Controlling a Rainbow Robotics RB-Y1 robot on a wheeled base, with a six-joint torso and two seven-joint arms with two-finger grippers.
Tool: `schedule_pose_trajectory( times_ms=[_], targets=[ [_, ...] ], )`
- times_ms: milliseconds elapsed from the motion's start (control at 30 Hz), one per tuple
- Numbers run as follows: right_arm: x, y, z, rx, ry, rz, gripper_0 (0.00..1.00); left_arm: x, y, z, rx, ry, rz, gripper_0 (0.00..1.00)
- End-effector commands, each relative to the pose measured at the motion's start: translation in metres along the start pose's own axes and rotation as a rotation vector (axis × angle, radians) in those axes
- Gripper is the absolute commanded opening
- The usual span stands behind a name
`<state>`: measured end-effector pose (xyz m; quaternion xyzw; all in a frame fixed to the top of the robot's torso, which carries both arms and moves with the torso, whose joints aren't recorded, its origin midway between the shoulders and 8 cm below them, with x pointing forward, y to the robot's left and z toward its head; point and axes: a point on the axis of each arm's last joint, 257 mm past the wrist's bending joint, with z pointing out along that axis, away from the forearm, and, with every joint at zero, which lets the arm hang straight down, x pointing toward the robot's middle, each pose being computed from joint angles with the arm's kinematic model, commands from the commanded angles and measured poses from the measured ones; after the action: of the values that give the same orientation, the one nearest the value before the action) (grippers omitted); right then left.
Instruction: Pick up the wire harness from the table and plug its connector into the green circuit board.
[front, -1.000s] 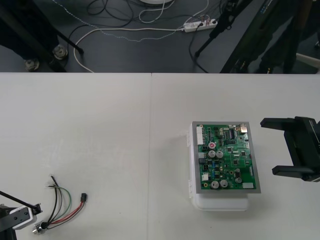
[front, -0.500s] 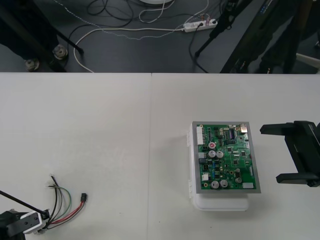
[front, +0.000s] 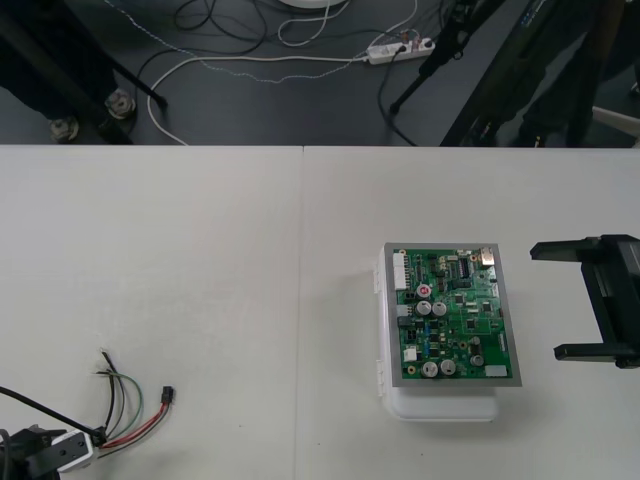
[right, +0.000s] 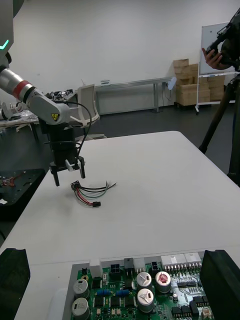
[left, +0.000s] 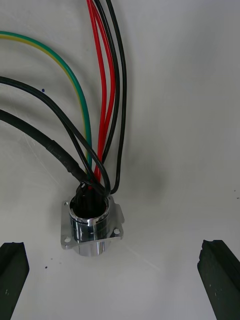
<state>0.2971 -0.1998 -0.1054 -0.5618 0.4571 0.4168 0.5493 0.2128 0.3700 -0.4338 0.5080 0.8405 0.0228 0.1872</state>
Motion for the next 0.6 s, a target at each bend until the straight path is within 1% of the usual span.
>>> schedule_pose_trajectory(
  times_ms=[33,300,600],
  targets=[
    [-0.010,-0.008,-0.011,-0.007,0.046,-0.150,1.00,-0.022,0.018,0.010,-0.069,-0.059,0.061,1.00],
    [-0.001,-0.016,-0.022,0.026,0.063,-0.163,1.00,-0.024,0.019,0.010,-0.072,-0.062,0.060,1.00],
    [-0.002,-0.017,-0.024,0.030,0.066,-0.199,1.00,-0.025,0.020,0.014,-0.068,-0.063,0.058,1.00]
  ],
)
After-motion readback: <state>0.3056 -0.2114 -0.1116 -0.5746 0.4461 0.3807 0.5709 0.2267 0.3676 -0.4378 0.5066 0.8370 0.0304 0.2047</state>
